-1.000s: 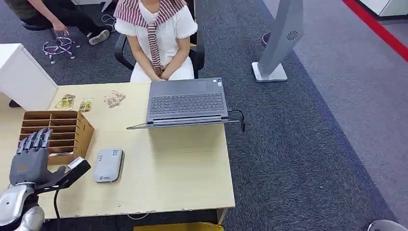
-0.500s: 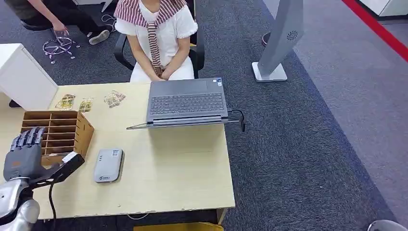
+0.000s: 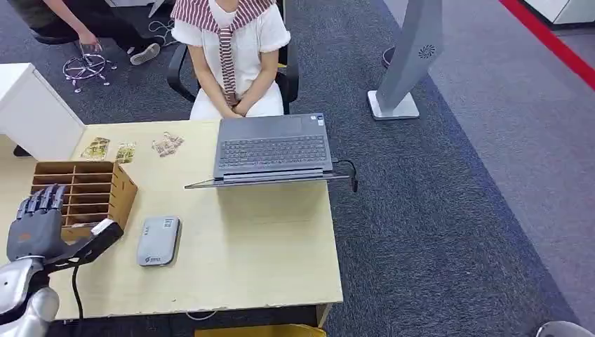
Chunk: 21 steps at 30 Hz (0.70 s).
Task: Pass the card to the sensor for recognition and then transmit it.
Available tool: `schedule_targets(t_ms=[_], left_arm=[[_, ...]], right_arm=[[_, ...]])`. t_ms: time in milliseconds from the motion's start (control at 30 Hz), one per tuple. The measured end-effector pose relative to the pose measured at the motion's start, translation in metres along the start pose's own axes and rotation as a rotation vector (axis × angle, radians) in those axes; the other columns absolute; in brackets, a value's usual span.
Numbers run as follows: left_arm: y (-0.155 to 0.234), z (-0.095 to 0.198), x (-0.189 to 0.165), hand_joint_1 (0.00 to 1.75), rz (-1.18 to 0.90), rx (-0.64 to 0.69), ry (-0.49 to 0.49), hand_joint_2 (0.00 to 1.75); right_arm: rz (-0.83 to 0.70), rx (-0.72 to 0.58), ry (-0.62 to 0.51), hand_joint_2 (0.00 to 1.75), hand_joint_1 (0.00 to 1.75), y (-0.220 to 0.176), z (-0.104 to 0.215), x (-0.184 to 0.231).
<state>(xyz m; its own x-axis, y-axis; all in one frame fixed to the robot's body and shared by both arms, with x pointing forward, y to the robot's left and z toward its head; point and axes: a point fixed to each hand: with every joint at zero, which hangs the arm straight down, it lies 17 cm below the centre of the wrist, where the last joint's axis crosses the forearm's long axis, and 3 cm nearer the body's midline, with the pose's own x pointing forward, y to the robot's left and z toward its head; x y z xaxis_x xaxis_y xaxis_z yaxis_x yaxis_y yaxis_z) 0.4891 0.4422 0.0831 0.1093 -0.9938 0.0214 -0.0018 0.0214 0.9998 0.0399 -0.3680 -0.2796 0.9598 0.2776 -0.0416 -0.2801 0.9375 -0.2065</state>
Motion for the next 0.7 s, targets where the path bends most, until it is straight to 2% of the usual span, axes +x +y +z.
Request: schedule_targets(t_ms=[700], left_arm=[[-0.009, 0.000, 0.019, 0.00, 0.018, -0.036, -0.006, 1.75]], right_arm=[[0.007, -0.001, -0.003, 0.00, 0.00, 0.000, 0.000, 0.000]])
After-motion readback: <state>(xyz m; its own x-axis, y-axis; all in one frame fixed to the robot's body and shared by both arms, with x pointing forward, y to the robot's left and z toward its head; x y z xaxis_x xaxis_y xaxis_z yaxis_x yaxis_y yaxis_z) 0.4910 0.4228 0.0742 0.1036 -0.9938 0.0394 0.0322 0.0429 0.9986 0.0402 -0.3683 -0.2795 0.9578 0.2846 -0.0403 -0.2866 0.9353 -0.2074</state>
